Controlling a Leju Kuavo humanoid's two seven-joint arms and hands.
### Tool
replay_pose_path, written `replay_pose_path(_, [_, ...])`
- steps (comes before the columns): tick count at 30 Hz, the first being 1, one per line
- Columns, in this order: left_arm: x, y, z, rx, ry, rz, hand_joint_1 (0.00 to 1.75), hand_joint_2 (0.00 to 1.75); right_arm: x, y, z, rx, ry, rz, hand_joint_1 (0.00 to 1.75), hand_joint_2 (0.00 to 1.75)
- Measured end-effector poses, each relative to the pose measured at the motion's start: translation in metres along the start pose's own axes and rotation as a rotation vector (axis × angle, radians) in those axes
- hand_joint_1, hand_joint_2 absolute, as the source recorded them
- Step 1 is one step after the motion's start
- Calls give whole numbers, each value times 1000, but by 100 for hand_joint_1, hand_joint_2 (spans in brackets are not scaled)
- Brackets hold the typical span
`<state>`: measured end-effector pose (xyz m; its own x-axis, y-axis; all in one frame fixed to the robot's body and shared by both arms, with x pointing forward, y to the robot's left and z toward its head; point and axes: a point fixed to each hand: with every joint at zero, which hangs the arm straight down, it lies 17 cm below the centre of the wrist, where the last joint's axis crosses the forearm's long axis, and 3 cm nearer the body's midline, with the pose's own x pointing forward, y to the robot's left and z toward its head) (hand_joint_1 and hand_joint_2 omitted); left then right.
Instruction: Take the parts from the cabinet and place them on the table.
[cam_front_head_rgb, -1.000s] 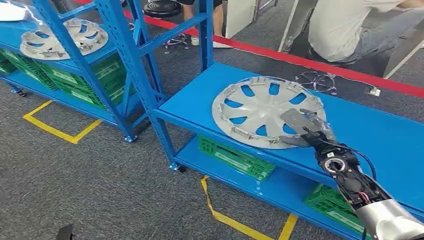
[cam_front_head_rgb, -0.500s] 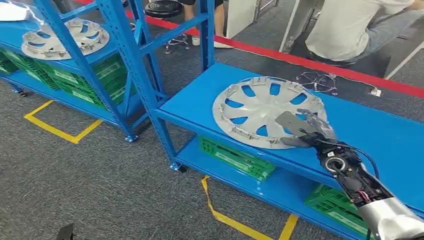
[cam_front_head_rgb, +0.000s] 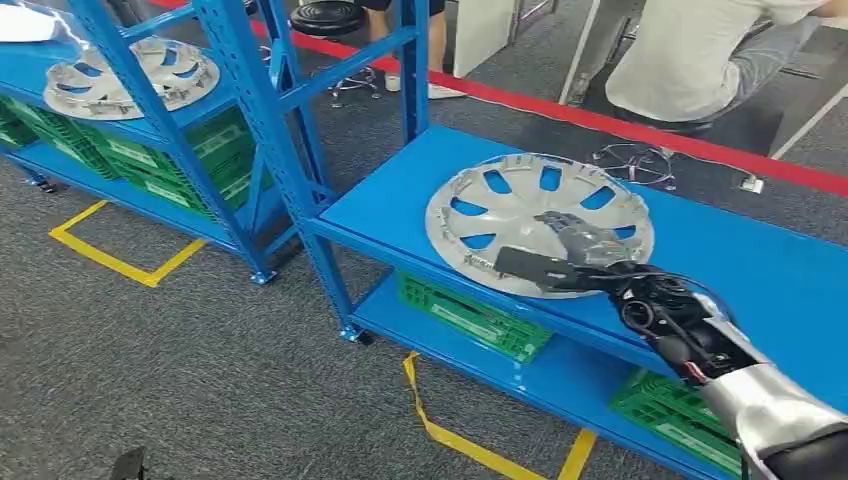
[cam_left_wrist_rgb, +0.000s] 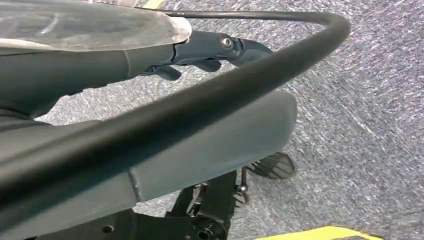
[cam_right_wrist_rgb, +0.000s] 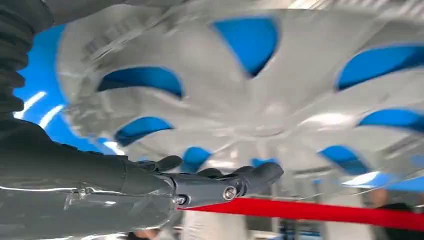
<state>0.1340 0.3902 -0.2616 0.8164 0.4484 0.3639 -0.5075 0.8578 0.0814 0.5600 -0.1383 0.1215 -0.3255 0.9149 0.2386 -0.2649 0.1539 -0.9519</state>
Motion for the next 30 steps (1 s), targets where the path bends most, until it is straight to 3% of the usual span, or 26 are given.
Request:
replay_pose_path(11, [1,3,0,11,0,11,0,0,40,29,-9,74,-96,46,0,175])
replay_pose_path(30, [3,2,0,-6,-11,-17,0,0,12,68,0,153,-25,18,0,175])
